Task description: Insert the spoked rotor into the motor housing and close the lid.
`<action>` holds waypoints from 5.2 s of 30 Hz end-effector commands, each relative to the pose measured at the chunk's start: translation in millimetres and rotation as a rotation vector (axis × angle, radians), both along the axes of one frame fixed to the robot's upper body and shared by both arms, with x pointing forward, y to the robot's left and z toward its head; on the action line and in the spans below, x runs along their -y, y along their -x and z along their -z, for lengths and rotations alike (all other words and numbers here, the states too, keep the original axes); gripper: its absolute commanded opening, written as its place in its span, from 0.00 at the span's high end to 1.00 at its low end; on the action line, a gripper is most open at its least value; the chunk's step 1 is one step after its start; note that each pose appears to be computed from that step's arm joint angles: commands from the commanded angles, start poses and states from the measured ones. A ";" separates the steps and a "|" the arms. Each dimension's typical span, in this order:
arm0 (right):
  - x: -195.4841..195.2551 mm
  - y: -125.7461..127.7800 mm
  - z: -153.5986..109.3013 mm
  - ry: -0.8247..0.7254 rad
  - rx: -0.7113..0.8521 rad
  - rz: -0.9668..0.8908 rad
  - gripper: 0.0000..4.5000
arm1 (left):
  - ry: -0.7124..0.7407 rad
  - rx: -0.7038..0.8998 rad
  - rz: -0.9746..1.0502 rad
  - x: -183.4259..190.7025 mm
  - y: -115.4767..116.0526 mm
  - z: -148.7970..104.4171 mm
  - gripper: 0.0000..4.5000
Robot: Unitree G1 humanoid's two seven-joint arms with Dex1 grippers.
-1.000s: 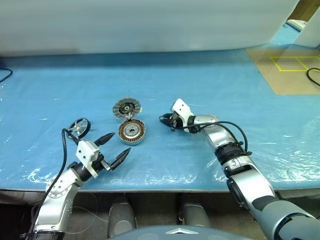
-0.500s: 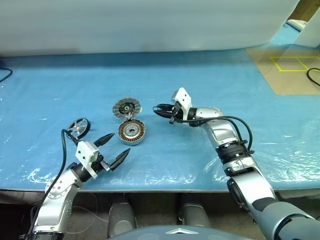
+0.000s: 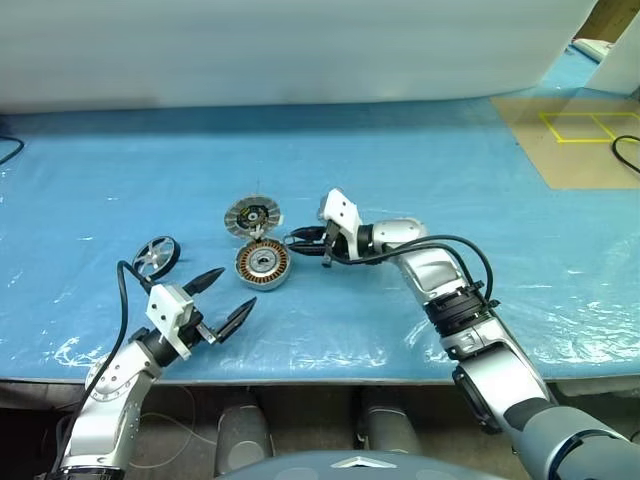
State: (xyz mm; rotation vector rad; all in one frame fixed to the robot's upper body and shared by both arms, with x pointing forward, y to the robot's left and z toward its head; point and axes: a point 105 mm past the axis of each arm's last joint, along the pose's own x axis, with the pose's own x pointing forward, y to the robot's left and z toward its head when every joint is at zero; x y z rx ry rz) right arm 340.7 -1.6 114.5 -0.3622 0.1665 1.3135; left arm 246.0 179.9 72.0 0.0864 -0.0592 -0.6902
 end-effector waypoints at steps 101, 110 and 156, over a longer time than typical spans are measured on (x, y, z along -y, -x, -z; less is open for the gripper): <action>-45.4 -0.8 11.7 0.077 0.061 -0.074 0.85 | 0.017 0.037 -0.006 4.6 3.8 -8.2 0.00; -44.8 -3.4 10.5 0.074 0.066 -0.064 0.85 | 0.017 0.034 0.000 5.0 3.9 -7.6 0.00; -42.8 1.2 16.1 0.086 0.043 -0.086 0.85 | 0.011 0.032 -0.004 4.3 2.0 -6.4 0.00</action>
